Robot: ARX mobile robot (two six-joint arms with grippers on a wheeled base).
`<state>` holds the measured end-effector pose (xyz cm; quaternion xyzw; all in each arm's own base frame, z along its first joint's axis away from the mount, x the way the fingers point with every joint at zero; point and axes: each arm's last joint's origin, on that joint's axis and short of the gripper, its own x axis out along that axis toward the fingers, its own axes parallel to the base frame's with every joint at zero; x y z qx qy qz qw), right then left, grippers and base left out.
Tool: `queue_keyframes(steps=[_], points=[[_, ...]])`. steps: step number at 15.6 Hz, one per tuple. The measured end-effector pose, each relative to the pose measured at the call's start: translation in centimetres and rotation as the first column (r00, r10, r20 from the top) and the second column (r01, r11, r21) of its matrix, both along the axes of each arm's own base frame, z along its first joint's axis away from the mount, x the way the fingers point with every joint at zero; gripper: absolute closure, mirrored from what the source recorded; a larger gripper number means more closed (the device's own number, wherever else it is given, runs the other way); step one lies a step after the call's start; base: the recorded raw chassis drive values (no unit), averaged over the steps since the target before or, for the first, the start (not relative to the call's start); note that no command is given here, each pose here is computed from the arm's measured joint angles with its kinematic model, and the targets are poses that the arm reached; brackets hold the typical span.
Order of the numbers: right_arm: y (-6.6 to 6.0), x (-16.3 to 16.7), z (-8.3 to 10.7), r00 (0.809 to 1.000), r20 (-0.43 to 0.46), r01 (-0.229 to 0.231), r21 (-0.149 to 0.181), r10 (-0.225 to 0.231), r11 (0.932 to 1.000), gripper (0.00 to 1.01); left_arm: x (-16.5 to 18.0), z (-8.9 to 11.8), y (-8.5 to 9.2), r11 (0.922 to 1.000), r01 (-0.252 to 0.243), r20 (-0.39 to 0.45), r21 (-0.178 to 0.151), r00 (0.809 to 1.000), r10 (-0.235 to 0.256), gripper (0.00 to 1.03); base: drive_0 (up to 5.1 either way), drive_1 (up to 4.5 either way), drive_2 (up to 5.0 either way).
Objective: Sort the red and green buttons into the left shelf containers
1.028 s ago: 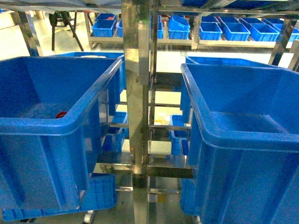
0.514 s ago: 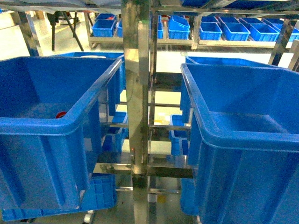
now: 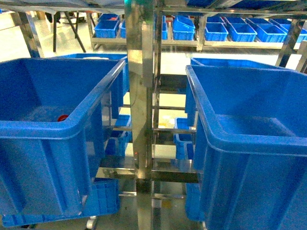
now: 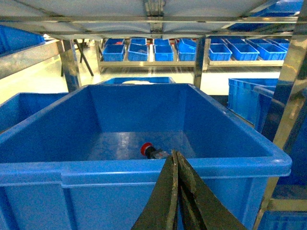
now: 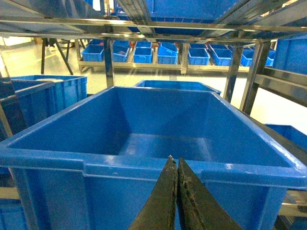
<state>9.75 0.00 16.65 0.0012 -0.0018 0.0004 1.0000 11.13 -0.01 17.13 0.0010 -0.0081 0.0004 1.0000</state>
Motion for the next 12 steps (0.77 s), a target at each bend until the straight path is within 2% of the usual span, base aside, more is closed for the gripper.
queue_keyframes(steps=[3, 4, 6, 7, 10, 11, 12], points=[[0.0, 0.0, 0.0, 1.0, 0.002, 0.0, 0.0, 0.0, 1.0, 0.99, -0.3, 0.0, 0.0, 1.0, 0.002, 0.002, 0.0, 1.0, -0.002, 1.01, 0.0, 0.0, 0.0], [0.0, 0.0, 0.0, 1.0, -0.003, 0.0, 0.0, 0.0, 1.0, 0.99, -0.8, -0.5, 0.0, 1.0, -0.001, -0.038, 0.0, 0.999, 0.001, 1.01, 0.0, 0.0, 0.0], [0.0, 0.0, 0.0, 1.0, -0.003, 0.0, 0.0, 0.0, 1.0, 0.99, -1.4, -0.2, 0.0, 1.0, -0.002, 0.001, -0.002, 1.0, 0.002, 1.01, 0.0, 0.0, 0.0], [0.0, 0.0, 0.0, 1.0, -0.002, 0.0, 0.0, 0.0, 1.0, 0.99, -1.4, -0.5, 0.0, 1.0, -0.001, -0.027, -0.002, 1.0, 0.001, 1.01, 0.0, 0.0, 0.0], [0.0, 0.0, 0.0, 1.0, -0.002, 0.001, 0.0, -0.001, 1.0, 0.99, -1.4, -0.4, 0.0, 1.0, 0.002, -0.014, -0.001, 1.0, -0.002, 1.01, 0.0, 0.0, 0.0], [0.0, 0.0, 0.0, 1.0, -0.003, 0.001, 0.0, -0.001, 1.0, 0.93, -1.4, -0.4, 0.0, 1.0, 0.001, -0.016, -0.002, 1.0, -0.001, 1.01, 0.0, 0.0, 0.0], [0.0, 0.0, 0.0, 1.0, -0.003, 0.001, 0.0, -0.001, 1.0, 0.8, -1.4, -0.4, 0.0, 1.0, 0.002, -0.015, -0.002, 1.0, -0.002, 0.93, 0.0, 0.0, 0.0]])
